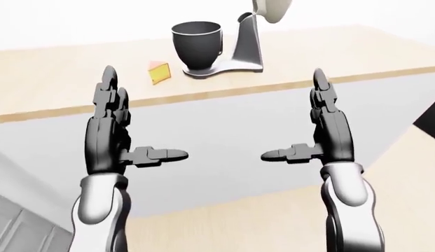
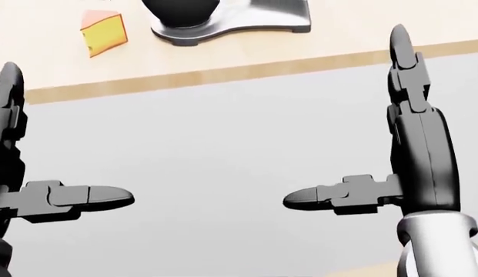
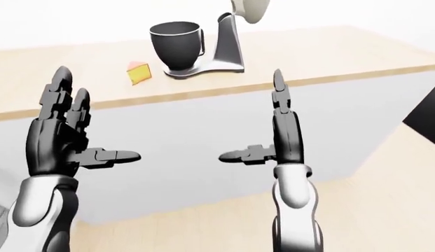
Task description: Place the cheese in the stand mixer bowl.
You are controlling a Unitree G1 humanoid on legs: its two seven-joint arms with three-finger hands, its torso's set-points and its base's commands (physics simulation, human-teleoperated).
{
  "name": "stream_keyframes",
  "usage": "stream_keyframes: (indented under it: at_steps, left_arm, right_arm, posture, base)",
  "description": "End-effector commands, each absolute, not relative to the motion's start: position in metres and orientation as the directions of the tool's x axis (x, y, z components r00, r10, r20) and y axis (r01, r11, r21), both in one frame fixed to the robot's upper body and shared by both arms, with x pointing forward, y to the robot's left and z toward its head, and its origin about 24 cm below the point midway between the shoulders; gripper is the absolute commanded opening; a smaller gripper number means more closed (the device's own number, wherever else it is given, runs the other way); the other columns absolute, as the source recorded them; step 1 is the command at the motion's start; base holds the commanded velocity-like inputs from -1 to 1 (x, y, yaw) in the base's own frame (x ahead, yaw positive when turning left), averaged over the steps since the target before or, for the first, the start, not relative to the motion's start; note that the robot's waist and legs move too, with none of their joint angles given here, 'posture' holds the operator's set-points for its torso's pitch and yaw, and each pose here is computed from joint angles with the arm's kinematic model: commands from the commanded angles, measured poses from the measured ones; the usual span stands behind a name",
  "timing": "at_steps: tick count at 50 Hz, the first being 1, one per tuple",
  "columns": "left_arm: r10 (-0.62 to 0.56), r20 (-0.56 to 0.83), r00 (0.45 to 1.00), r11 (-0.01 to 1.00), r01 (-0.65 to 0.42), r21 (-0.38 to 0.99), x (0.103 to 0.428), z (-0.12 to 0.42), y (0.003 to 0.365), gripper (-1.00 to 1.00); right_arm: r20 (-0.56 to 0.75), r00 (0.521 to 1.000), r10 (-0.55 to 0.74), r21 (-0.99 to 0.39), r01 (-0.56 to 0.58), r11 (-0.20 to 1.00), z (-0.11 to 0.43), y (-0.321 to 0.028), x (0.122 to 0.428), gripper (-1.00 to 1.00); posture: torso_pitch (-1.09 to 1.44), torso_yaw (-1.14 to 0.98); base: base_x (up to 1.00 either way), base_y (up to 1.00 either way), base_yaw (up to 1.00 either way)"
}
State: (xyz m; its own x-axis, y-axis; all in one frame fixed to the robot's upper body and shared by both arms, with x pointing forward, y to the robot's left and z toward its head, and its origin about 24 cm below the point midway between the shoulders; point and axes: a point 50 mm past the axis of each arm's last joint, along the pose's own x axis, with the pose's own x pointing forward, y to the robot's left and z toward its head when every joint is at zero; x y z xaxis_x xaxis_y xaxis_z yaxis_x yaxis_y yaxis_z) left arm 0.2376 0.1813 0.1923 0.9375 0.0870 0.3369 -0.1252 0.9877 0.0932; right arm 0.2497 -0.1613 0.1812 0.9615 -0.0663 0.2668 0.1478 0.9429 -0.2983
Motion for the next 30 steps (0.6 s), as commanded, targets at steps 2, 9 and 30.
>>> stream_keyframes:
  at_steps: [2,9,30]
  left_arm:
    - [0.088,0.416,0.905,0.985,-0.141,0.096,0.2326,0.2059,0.1817,1.0]
    - [0.086,0.416,0.905,0.985,-0.139,0.098,0.2326,0.2056,0.1816,1.0]
    - [0.098,0.421,0.902,0.983,-0.153,0.099,0.2328,0.2085,0.1842,1.0]
  right_arm:
    - [0.351,0.935,-0.041,-0.293,0.151,0.944,0.1959,-0.1568,0.246,1.0]
    - [0.353,0.935,-0.038,-0.292,0.149,0.945,0.1964,-0.1563,0.2463,1.0]
    - [0.353,0.935,-0.035,-0.294,0.147,0.945,0.1973,-0.1551,0.2466,1.0]
  posture:
    - [0.0,0.0]
    - [0.0,0.0]
    - [0.0,0.0]
  base:
    - [0.12,0.0,0.0]
    - [0.13,0.0,0.0]
    - [0.14,0.0,0.0]
